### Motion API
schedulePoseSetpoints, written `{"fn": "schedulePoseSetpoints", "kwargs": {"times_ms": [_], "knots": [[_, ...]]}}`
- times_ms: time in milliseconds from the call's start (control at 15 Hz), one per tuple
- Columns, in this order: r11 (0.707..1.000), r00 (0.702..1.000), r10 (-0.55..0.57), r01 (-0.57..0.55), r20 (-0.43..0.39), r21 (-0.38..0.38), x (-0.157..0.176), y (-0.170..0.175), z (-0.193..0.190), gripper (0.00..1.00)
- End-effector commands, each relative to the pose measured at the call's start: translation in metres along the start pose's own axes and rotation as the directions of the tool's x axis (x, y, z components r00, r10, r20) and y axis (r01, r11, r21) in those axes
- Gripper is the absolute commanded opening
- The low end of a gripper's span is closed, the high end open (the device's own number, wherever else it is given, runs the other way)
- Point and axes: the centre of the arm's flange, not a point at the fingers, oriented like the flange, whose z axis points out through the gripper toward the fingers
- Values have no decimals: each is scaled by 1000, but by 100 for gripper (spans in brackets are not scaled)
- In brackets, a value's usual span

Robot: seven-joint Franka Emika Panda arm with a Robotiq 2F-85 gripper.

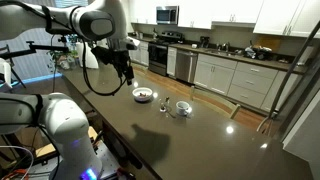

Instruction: Use the silver spoon to scoop some of the contents in the bowl into the glass cup

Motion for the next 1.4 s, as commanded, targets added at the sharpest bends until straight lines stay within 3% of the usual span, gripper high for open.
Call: {"fn": "schedulePoseSetpoints", "kwargs": {"times_ms": [0, 800, 1333], "knots": [[1000, 1000, 0, 0, 0, 0, 0, 0, 0, 100], [1000, 1000, 0, 0, 0, 0, 0, 0, 0, 100], [999, 999, 41, -41, 5, 6, 60, -20, 13, 100]]}}
